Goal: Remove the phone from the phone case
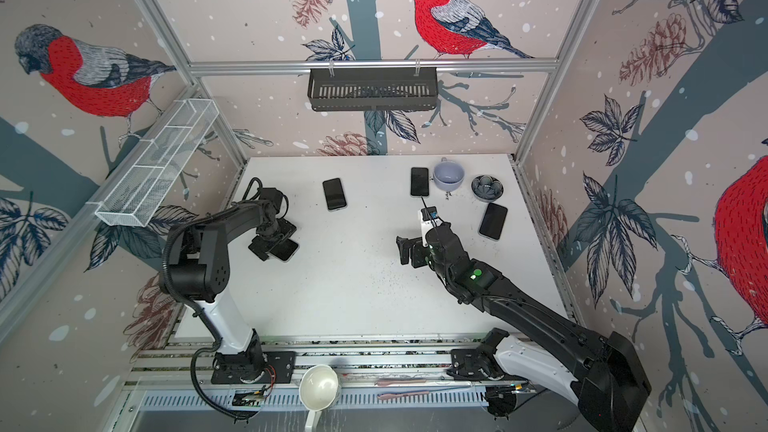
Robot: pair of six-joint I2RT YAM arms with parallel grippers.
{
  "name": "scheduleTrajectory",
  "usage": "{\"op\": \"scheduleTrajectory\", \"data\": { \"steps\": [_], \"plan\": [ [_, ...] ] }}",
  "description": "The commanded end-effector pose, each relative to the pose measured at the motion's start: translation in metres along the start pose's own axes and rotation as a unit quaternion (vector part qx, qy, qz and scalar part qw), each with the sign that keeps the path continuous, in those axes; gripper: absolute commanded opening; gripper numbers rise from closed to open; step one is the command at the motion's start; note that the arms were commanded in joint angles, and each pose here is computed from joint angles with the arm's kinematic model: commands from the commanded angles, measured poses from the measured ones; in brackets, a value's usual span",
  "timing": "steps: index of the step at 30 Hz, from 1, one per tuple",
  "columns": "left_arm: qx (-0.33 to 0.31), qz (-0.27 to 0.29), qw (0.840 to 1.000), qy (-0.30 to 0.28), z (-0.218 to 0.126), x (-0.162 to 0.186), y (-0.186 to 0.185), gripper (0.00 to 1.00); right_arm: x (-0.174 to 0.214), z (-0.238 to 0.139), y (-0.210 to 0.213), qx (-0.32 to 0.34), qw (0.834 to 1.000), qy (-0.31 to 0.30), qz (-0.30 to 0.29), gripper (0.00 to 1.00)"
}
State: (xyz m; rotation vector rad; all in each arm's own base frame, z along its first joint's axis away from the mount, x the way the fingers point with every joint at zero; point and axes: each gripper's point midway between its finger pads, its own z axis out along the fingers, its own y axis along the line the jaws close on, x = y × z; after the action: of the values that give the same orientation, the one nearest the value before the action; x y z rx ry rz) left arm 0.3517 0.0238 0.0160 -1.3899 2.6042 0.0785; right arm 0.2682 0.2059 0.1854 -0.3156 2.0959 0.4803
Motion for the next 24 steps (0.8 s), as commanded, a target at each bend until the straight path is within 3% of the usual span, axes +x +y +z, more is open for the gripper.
{"op": "scheduleTrajectory", "data": {
  "steps": [1, 9, 24],
  "plan": [
    [-0.026, -0.017, 1.000, 0.003, 0.004, -0.005, 0.013, 0.95, -0.008, 0.000, 0.002, -0.003, 1.000, -0.018, -0.002, 0.99],
    [-0.021, -0.016, 1.000, 0.003, 0.003, -0.019, 0.006, 0.92, -0.005, 0.005, 0.004, -0.005, 1.000, -0.013, -0.003, 1.00],
    [0.011, 0.002, 1.000, 0.000, -0.008, -0.017, 0.003, 0.66, -0.005, 0.010, 0.007, -0.011, 1.000, -0.013, 0.006, 0.99]
  ]
}}
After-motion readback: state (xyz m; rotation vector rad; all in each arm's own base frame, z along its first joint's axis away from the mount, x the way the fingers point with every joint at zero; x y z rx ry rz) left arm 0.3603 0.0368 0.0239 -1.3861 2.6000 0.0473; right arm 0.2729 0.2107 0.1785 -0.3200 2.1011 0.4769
